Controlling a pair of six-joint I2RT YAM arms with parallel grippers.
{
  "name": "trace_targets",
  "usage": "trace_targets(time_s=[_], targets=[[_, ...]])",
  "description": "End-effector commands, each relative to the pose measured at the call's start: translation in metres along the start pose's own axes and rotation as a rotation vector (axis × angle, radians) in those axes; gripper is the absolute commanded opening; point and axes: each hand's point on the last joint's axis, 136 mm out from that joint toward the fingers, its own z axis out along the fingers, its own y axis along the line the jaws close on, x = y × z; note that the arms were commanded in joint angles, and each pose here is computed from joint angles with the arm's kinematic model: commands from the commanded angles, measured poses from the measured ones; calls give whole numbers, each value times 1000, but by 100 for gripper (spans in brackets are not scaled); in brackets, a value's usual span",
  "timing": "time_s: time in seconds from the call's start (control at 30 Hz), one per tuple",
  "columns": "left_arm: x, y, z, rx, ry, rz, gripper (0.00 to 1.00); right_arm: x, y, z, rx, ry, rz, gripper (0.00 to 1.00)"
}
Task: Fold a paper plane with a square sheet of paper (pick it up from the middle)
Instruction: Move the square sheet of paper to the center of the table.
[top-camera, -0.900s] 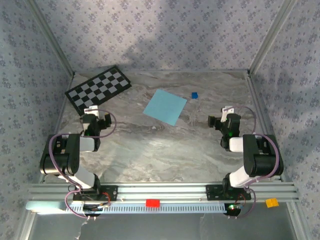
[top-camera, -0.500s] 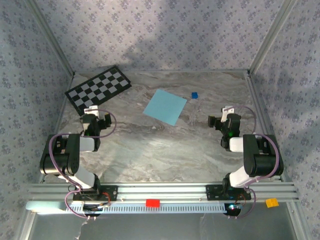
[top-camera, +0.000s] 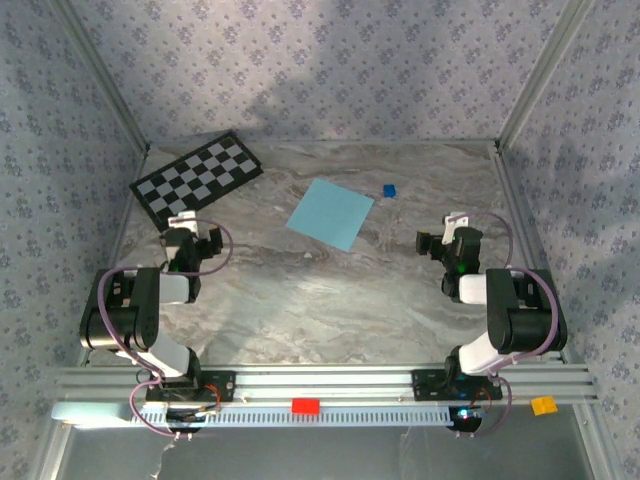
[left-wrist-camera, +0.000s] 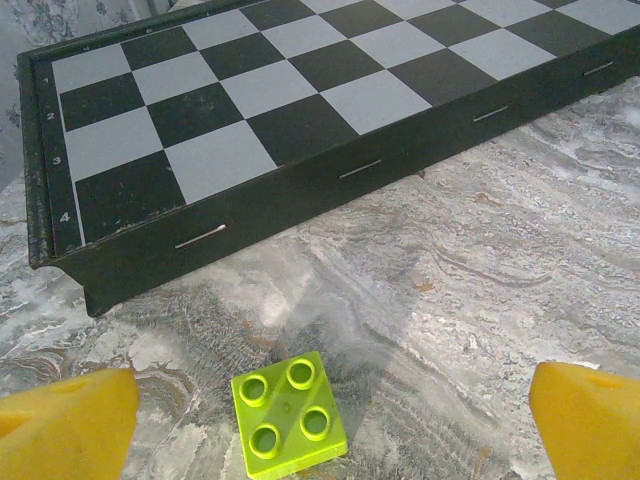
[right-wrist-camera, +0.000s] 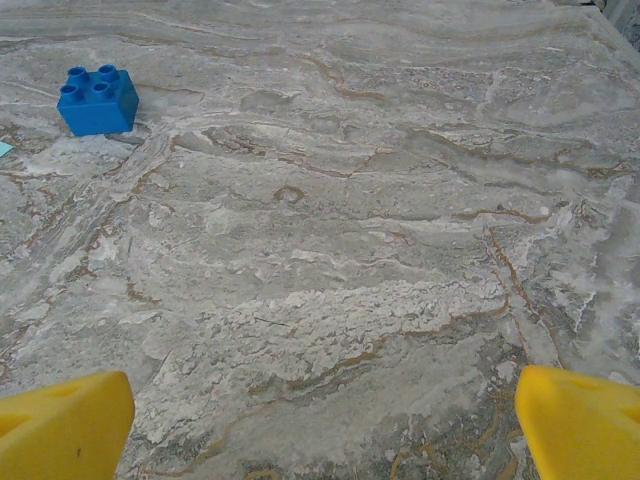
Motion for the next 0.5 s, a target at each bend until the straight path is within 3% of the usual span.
trace_targets(time_s=[0.0,0.47], targets=[[-16,-2,1,13,-48,-10,100,-16,-1,2,-3,-42,-2,100],[-17,-16,-14,96,-118,21,99,-21,12,-9,-18,-80,-68,100]])
